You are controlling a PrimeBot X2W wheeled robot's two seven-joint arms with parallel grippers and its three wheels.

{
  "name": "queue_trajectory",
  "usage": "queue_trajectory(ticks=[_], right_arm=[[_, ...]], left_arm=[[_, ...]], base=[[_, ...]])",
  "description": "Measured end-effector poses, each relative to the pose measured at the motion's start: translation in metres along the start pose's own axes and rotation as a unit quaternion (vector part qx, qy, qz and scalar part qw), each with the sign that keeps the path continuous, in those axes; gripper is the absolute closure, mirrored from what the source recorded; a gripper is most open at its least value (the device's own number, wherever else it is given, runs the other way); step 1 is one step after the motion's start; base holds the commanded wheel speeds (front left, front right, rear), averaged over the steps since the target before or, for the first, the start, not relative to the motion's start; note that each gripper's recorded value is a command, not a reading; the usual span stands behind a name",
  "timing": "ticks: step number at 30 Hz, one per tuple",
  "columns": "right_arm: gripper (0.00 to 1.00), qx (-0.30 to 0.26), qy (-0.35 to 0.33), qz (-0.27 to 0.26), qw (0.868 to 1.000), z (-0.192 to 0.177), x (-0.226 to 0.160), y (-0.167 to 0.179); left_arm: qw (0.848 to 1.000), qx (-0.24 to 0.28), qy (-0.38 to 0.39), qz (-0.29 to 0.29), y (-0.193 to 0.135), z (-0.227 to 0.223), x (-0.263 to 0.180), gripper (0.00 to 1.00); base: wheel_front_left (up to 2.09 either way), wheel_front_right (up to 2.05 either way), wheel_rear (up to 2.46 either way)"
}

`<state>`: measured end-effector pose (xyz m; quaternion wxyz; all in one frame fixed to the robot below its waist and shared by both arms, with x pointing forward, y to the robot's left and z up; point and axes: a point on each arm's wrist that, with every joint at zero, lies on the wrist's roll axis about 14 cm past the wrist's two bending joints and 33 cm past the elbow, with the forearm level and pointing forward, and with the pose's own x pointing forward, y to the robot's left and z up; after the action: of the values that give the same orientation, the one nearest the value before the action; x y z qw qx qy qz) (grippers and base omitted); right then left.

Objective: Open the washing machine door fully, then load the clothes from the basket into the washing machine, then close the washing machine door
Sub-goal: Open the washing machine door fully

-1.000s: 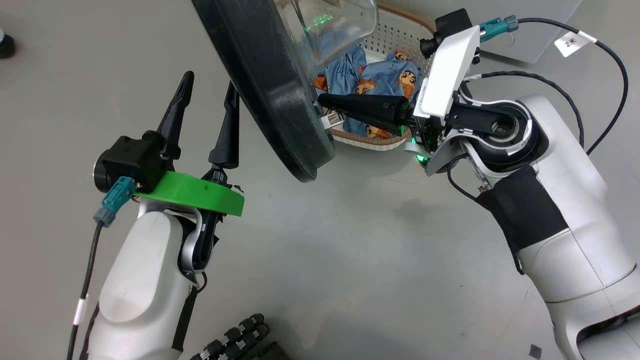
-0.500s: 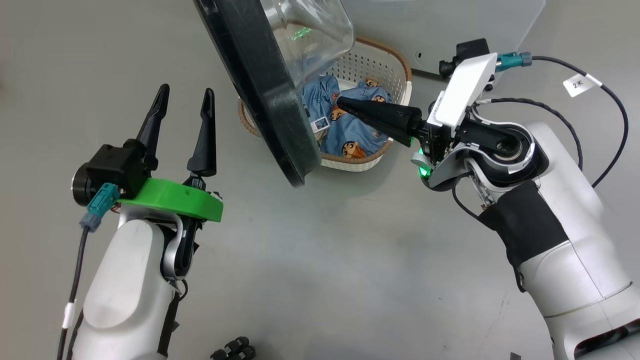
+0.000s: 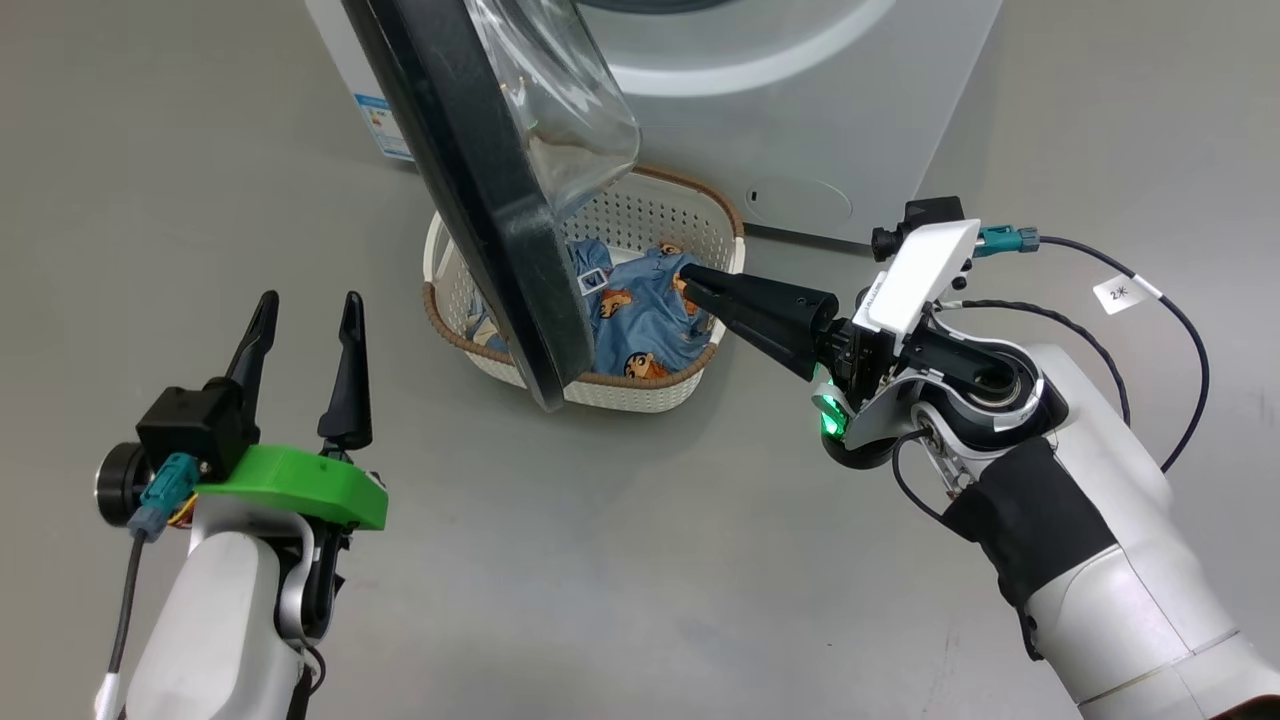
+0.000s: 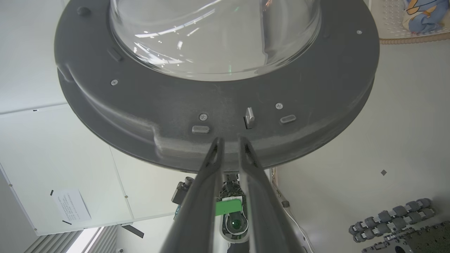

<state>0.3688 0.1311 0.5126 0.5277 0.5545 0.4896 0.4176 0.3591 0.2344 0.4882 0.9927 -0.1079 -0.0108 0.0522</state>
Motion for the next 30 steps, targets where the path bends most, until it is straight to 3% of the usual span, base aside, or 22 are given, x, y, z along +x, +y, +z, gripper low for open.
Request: queue_trajectory(ticks=[2, 4, 5, 12, 21, 24, 30], right_arm=[[0.47, 0.003, -0.017, 0.005, 1.0, 0.001, -0.007, 0.002], [0.1, 0.009, -0.036, 0.013, 0.999, 0.003, -0.014, 0.005], [0.0, 0.012, -0.046, 0.018, 0.999, 0.005, -0.018, 0.007], [0.0, -0.001, -0.151, 0.058, 0.987, 0.031, -0.051, 0.024], [0.0, -0.089, -0.298, 0.048, 0.949, 0.069, -0.1, 0.038], [0.0, -0.14, -0.339, 0.024, 0.93, 0.08, -0.119, 0.04], [0.0, -0.254, -0.41, -0.026, 0.876, 0.097, -0.152, 0.049]], left_arm=[[1.0, -0.002, 0.001, -0.001, 0.0, -0.001, -0.003, 0.0], [1.0, -0.003, 0.0, -0.002, -0.001, -0.001, -0.005, 0.0], [1.0, -0.003, 0.0, -0.005, -0.002, -0.001, -0.006, 0.0], [1.0, -0.006, 0.002, -0.019, -0.009, -0.003, -0.01, 0.0], [0.999, -0.007, -0.012, -0.046, -0.025, 0.004, -0.003, 0.0], [0.998, -0.007, -0.012, -0.055, -0.031, 0.004, -0.001, 0.0], [0.998, -0.009, -0.011, -0.068, -0.04, 0.004, 0.001, 0.0]], base=[[0.0, 0.0, 0.0], [0.0, 0.0, 0.0], [0.0, 0.0, 0.0], [0.0, 0.0, 0.0], [0.0, 0.0, 0.0], [0.0, 0.0, 0.0], [0.0, 0.0, 0.0]])
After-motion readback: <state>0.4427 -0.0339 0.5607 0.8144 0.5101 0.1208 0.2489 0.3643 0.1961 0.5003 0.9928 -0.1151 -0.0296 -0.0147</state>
